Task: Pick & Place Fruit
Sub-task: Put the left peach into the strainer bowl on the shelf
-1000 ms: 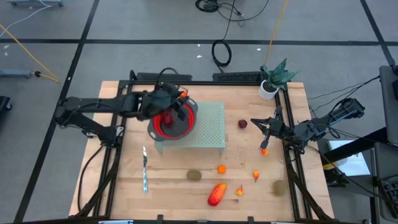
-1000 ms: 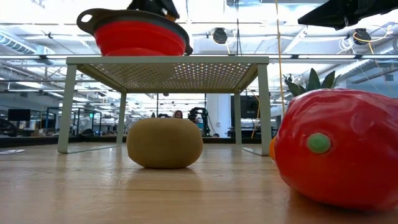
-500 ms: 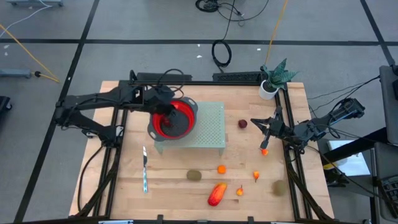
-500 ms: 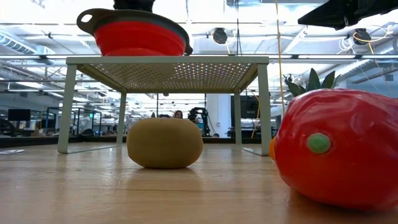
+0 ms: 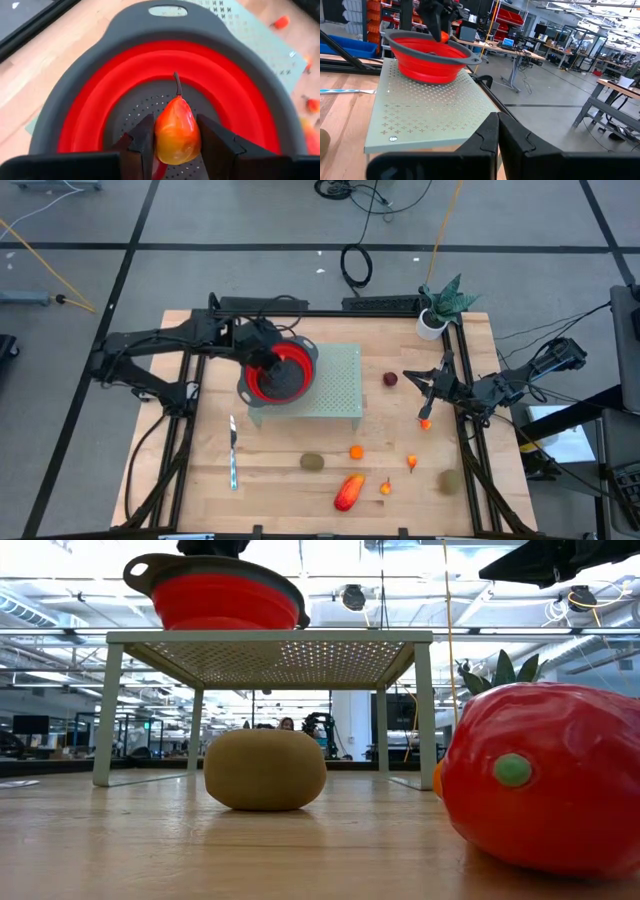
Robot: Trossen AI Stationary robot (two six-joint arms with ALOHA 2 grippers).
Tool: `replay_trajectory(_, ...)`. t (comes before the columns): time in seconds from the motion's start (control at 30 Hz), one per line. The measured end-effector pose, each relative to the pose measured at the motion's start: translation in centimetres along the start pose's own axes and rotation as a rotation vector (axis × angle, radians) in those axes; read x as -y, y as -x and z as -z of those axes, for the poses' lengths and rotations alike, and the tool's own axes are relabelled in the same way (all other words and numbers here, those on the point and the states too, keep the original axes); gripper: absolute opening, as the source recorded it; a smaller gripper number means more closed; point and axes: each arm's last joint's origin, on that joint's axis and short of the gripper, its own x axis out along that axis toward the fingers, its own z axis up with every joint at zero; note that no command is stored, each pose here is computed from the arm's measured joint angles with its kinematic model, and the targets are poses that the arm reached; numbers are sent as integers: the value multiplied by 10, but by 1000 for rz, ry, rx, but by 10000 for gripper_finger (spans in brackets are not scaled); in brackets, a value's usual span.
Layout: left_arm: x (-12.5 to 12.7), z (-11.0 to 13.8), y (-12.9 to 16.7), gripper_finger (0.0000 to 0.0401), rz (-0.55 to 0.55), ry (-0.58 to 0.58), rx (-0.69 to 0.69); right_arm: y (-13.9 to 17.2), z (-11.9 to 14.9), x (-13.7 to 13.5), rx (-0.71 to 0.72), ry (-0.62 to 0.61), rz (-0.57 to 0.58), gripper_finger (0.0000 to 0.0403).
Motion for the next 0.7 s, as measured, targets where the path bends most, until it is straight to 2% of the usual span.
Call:
replay_trajectory(0.27, 3, -3, -19, 124, -19, -80, -41, 0, 0, 0, 0, 0, 0, 0)
replay_trajectory(0.7, 5, -2, -32, 124, -32, -107, -86, 0, 0, 0, 0, 0, 0, 0)
